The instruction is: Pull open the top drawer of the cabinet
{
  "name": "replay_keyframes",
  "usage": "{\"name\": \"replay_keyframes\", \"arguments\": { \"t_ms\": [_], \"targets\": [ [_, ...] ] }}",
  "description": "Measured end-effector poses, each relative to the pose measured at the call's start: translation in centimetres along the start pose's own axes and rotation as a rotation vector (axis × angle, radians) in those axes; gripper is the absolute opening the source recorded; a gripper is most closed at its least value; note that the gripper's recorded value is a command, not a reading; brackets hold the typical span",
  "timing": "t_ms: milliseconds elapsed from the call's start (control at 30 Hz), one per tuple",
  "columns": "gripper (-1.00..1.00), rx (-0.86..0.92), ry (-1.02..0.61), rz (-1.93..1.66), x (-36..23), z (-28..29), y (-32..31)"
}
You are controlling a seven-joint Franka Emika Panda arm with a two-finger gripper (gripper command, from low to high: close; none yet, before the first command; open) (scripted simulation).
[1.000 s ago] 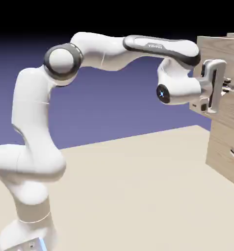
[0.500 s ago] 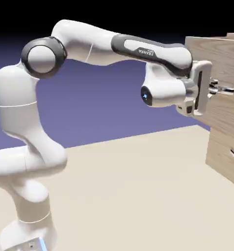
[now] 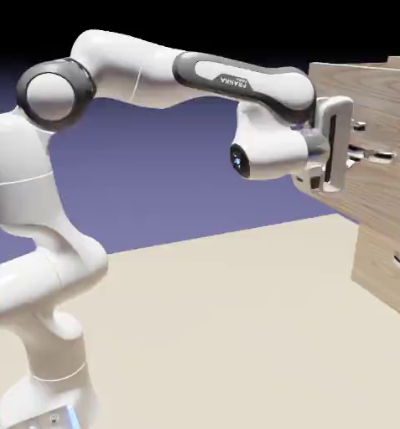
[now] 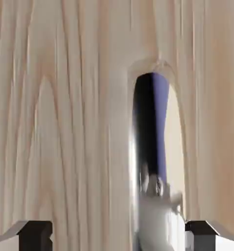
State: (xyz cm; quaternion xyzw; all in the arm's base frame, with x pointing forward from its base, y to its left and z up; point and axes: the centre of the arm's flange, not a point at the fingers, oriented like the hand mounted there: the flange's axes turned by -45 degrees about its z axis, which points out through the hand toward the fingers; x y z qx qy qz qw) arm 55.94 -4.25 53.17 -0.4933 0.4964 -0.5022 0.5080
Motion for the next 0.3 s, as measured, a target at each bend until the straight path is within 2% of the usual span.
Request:
{"name": "replay_keyframes", "arguments": {
  "t_ms": [300],
  "targets": [
    [-1.0, -0.014, 0.001, -0.005, 0.0, -4.8, 0.5]
  ]
}}
